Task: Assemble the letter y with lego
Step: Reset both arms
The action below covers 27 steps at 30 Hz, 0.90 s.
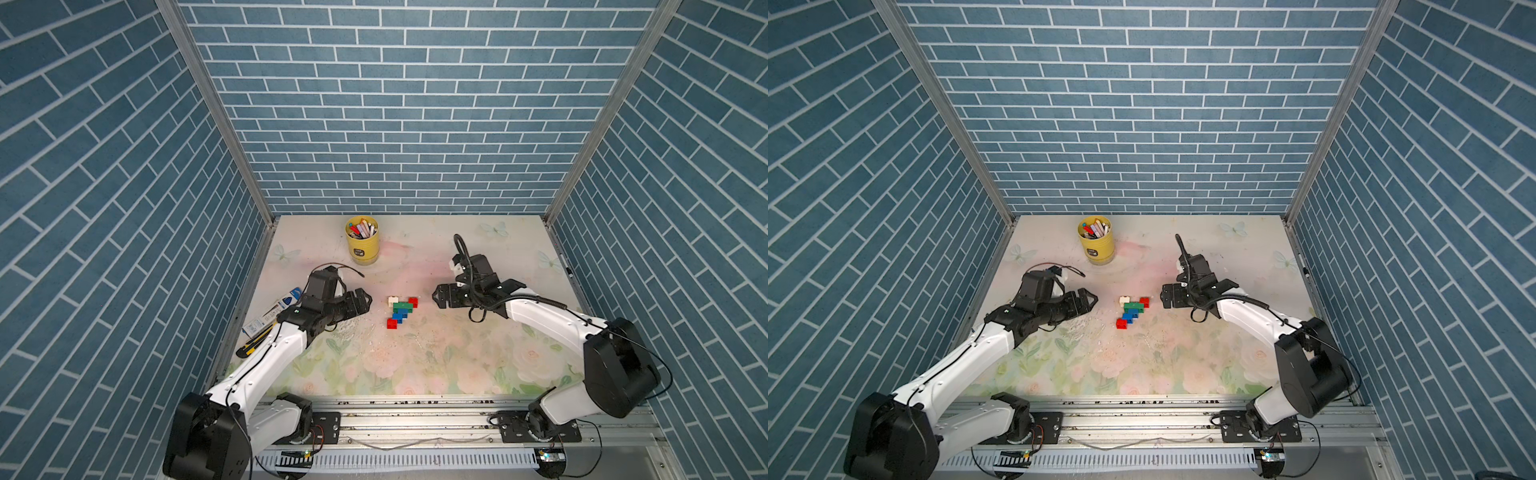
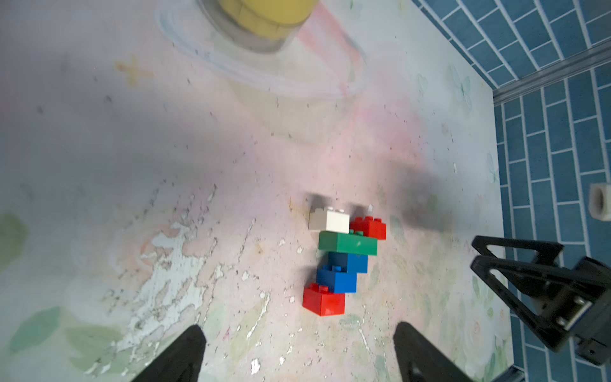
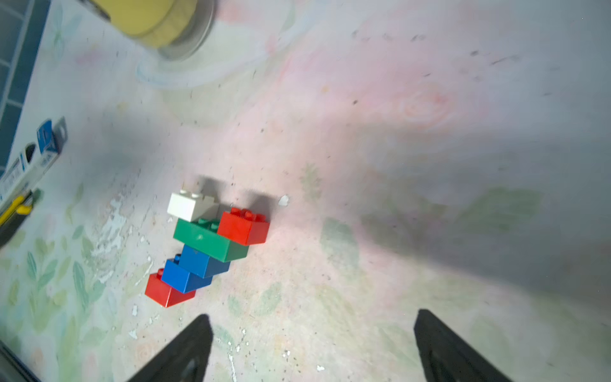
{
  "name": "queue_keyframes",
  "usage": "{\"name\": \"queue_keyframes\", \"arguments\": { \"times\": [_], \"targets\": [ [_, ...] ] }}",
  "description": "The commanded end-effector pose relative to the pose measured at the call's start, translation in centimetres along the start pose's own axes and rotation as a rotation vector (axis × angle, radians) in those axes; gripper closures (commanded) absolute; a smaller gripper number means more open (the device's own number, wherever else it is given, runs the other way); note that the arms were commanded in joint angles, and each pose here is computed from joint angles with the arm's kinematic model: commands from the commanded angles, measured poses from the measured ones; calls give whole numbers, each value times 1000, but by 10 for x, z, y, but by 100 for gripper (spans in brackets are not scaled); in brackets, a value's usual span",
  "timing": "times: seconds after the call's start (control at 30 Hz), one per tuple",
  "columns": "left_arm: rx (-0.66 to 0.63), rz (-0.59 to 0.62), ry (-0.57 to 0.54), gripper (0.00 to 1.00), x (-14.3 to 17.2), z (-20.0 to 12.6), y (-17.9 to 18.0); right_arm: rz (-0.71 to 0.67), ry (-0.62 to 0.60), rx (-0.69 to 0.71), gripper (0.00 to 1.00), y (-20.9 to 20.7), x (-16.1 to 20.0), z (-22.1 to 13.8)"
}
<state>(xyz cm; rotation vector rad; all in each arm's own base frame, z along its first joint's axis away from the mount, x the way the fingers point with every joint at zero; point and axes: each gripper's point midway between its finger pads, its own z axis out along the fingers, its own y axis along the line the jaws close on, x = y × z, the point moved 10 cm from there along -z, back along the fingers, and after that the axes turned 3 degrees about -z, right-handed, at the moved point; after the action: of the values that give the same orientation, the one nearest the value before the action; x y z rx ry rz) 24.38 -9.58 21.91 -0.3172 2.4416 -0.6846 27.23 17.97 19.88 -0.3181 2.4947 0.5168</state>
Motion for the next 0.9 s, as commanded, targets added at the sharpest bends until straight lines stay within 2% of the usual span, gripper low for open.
{"name": "queue_keyframes", "arguments": {
  "times": [0.0, 0.07, 0.2, 0.3, 0.4, 0.43, 0.5, 0.6, 0.7, 0.77, 0.87],
  "targets": [
    [-201, 107, -35, 1, -21, -19, -6, 22, -33, 147, 1, -23, -6, -25],
    [-281, 163, -102, 0, -39, -30, -13, 41, -85, 258, 1, -37, -17, -41],
    [-472, 294, -333, 0, -67, -36, -10, 68, -247, 634, 1, -74, -29, -67],
    [-569, 433, -426, 1, -75, -17, 5, 7, -315, 832, 1, -99, -25, -68],
    [-728, 400, -434, 1, -87, 3, 34, -13, -313, 992, 1, -122, -15, -63],
    [-751, 381, -445, 1, -89, 10, 45, 16, -303, 996, 1, -133, -11, -60],
    [-716, 370, -469, 2, -86, 24, 59, 62, -324, 972, 1, -152, -3, -52],
    [-716, 369, -519, 4, -81, 34, 75, 30, -406, 976, 1, -162, 10, -44],
    [-683, 369, -589, 5, -87, 28, 79, 15, -459, 947, 1, -172, 22, -34],
    [-675, 329, -575, 7, -86, 27, 91, 16, -493, 954, 1, -180, 29, -30],
    [-666, 313, -543, 9, -87, 25, 98, -27, -548, 862, 1, -180, 29, -29]
  ]
}}
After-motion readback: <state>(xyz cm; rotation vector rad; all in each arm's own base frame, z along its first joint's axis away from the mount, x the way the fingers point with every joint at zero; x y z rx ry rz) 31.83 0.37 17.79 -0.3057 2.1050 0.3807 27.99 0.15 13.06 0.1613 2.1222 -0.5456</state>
